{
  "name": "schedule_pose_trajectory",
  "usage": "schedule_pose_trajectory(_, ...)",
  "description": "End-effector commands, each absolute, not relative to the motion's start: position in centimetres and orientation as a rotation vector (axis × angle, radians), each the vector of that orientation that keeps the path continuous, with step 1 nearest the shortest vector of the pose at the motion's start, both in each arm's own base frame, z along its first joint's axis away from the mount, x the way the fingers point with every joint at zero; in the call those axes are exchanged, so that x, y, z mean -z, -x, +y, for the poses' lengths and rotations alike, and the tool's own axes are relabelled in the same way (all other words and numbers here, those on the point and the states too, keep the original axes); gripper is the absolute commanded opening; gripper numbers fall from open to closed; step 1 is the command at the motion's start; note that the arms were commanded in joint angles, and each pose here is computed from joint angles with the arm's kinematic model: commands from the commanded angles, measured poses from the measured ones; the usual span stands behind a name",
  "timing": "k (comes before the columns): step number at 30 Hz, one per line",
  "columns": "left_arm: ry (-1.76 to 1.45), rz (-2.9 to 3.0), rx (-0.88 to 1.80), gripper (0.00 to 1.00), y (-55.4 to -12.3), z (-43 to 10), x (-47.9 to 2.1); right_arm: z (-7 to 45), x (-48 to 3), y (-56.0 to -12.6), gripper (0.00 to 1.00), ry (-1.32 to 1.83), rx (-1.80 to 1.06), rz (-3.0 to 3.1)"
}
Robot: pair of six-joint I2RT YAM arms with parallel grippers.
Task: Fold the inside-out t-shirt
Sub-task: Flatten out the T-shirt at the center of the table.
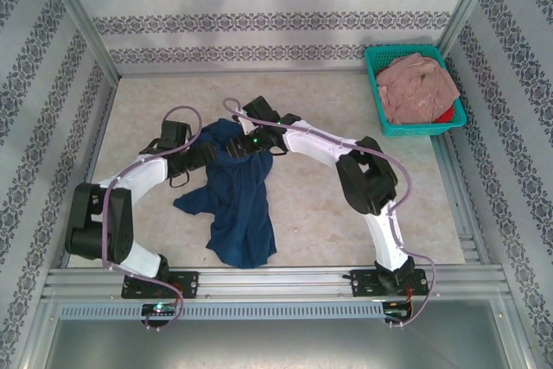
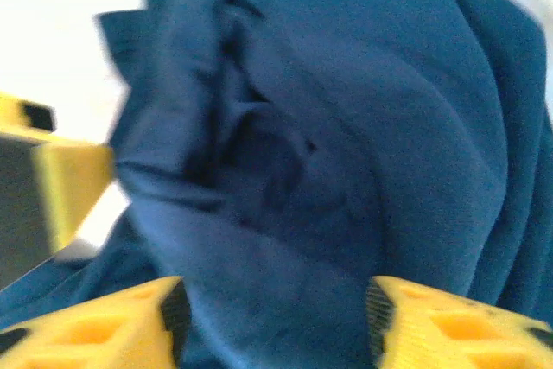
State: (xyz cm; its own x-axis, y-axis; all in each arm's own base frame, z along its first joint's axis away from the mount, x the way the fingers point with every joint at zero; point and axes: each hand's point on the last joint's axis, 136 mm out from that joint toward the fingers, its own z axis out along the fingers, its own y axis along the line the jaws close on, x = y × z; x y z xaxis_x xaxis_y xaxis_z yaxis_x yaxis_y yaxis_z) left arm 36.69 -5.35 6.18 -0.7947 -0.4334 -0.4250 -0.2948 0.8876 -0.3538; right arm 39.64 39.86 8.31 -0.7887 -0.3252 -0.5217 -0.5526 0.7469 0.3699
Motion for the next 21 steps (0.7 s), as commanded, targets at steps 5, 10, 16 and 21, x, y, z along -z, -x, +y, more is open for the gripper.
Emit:
schedule_pose_trajectory(5,0.542,2.503,0.436,0.85,-40.6,-6.2,-5.7,38.9,-8.3,-43.3,0.51,0.564,-0.59,2.505)
schedule_pose_trajectory(10,0.534,2.477,0.498,0.68,-42.9,-7.1,-5.1,38.6,-6.8,-43.3,0.44,0.55,-0.627,2.545)
schedule_pose_trajectory(16,0.434,2.363,0.666,0.17,-45.4,-9.3,-8.8,36.7,-12.2,-44.6,0.0,0.539,-0.737,2.462)
schedule_pose_trajectory(21,0.211,2.05,0.913,0.0,-44.2,-13.7,-23.1,30.3,-26.4,-42.9,0.0,0.482,-0.835,2.17)
